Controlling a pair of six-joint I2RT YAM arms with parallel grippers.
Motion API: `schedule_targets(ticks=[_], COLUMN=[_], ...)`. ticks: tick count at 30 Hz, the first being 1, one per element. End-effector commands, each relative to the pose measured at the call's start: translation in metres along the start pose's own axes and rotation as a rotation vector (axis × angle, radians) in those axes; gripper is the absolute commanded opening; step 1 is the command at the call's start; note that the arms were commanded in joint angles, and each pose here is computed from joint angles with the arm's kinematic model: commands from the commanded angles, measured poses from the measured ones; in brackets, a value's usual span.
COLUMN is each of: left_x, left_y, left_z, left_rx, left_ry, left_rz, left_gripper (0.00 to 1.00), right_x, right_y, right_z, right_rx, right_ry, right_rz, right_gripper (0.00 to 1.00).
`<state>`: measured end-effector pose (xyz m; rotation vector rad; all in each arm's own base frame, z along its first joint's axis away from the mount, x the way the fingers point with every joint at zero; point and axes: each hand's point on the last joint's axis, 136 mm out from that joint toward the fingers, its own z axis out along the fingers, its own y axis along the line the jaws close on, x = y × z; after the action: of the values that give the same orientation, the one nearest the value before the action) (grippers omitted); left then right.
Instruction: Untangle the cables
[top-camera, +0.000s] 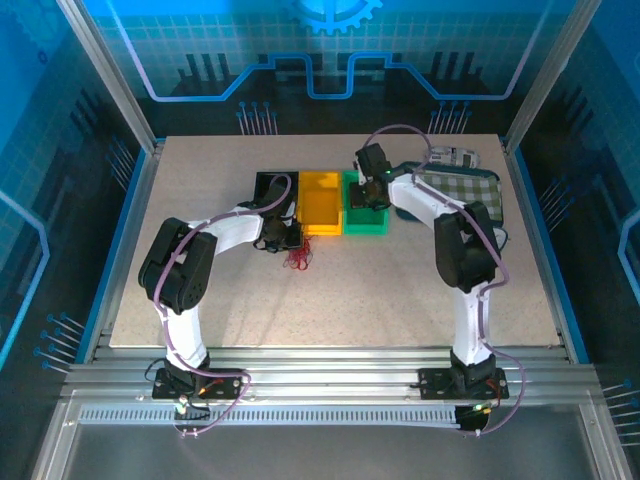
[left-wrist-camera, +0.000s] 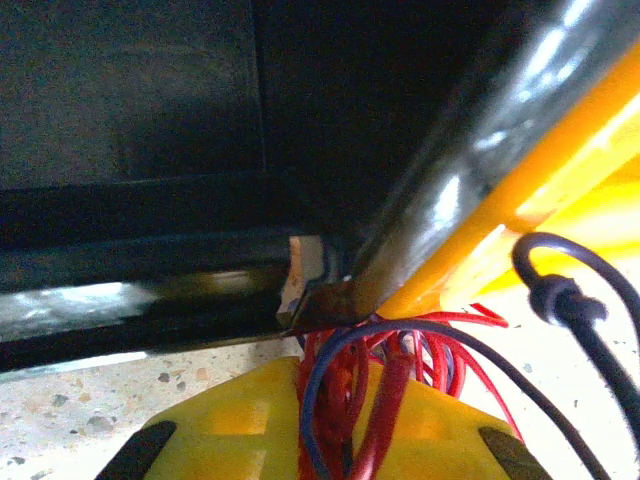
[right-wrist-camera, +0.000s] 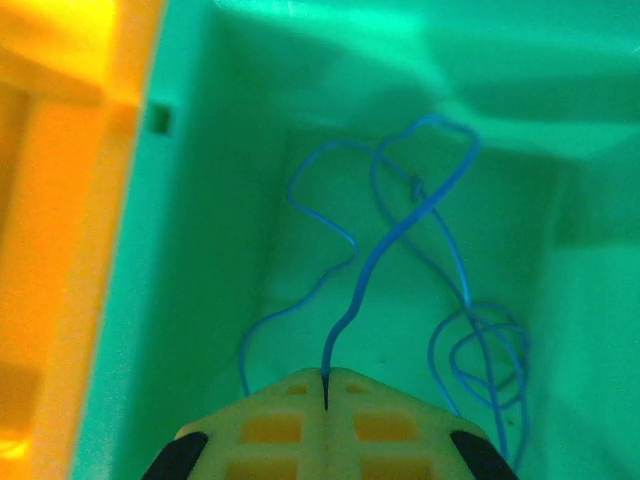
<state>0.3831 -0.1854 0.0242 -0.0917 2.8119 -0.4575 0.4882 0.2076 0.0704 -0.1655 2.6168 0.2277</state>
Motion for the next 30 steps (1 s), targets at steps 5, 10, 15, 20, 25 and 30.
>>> schedule_targets(ticks=[5,10,15,20,25,30], left_x=[0.001,-0.002,-0.006,-0.01,-0.011,-0.011], left_y=[0.004,-0.001,-0.005,-0.008,-0.01,-0.011], left_z=[0.004,-0.001,-0.004,-0.006,-0.006,-0.008], left_rx=[-0.005,0.015,0.032,0.042,0.05,0.06], left_ry=[0.004,-0.009,-0.021,-0.034,-0.038,-0.045], left_rz=[0.009,0.011,0.008,0.004,-0.001,-0.001], left_gripper=[0.0,0.0,0.0,0.0,0.0,0.0], right_x=[0.018,-0.007,-0.025,-0.03,-0.027,-0.03], right_y=[0.003,0.004,0.004,-0.004,-0.01,-0.007], right_z=[0.024,-0.001,-0.031,-0.048,-0.059,-0.08], right_rx=[0.022,0.02,0.029,0.065,0.085,0.056], right_ry=[0.08,-0.013,-0.089,-0.132,-0.161,-0.259], right_rz=[0.004,-0.014,-0.022,-0.008,-0.003,-0.016], right_gripper=[0.04,0.15,0.27,0.35,0.41,0.44])
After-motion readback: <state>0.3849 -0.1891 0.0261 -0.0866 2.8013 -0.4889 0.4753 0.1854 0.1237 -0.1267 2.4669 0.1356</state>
